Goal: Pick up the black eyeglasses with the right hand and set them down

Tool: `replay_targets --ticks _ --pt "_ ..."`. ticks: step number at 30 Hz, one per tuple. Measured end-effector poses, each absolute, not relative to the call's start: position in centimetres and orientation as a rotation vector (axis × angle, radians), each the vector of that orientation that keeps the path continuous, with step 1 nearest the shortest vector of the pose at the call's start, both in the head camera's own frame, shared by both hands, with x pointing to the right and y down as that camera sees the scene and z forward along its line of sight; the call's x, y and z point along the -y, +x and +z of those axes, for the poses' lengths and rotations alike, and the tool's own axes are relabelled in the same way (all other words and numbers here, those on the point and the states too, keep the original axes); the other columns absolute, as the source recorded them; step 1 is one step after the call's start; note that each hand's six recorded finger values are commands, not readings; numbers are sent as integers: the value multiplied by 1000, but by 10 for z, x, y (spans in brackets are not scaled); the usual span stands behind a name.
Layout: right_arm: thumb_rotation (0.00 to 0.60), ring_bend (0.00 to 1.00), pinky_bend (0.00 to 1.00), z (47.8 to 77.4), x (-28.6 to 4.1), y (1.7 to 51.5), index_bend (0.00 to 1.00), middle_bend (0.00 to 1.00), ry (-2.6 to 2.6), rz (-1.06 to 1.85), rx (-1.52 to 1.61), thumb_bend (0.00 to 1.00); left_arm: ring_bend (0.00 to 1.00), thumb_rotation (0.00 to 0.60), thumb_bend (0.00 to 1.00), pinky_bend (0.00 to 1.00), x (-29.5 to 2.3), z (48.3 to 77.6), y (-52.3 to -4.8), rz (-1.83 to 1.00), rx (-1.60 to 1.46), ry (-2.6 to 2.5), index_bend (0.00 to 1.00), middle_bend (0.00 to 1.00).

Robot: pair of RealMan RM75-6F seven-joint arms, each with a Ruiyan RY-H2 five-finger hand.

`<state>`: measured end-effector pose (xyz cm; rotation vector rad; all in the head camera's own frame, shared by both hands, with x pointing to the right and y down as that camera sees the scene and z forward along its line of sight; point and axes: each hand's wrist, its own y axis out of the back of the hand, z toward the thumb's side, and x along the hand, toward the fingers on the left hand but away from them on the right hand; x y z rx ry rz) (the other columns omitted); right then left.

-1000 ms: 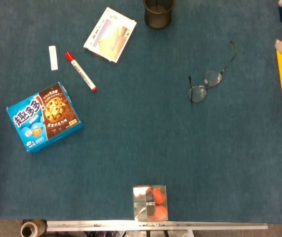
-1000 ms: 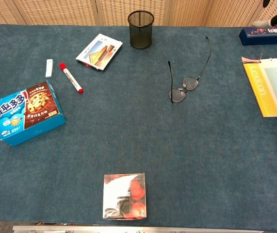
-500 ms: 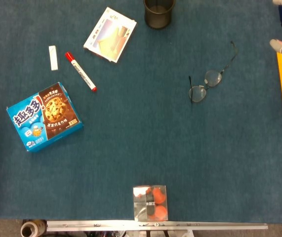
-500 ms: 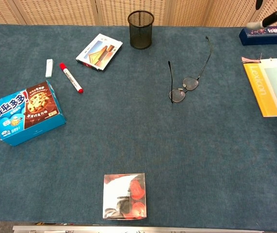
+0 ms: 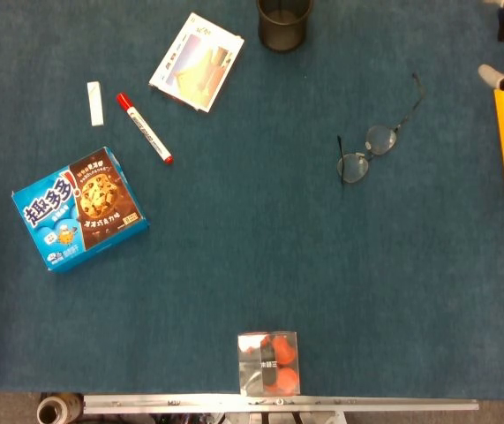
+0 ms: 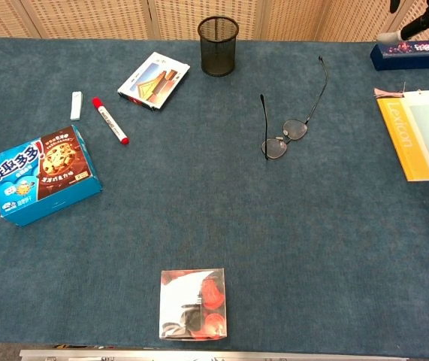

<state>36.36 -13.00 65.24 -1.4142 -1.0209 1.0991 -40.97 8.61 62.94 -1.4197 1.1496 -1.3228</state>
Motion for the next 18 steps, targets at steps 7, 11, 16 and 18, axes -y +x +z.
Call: replay_targets --ticks 7,11,16,18 --pt "600 341 251 652 131 358 282 579 -1433 1005 958 84 262 600 60 439 -86 629 -410 -1323 -1150 -1420 430 307" --pt "600 338 251 654 133 358 282 579 -1431 978 930 84 262 600 60 438 -86 629 -410 -1323 -1150 -1420 430 307" --pt "600 337 251 660 139 360 282 579 -1424 980 904 84 263 600 60 439 -86 629 -410 -1323 -1150 -1420 430 307" --pt "600 337 251 662 141 360 282 579 -1424 982 895 84 262 600 60 439 -86 629 -410 -1323 -1150 -1420 430 307"
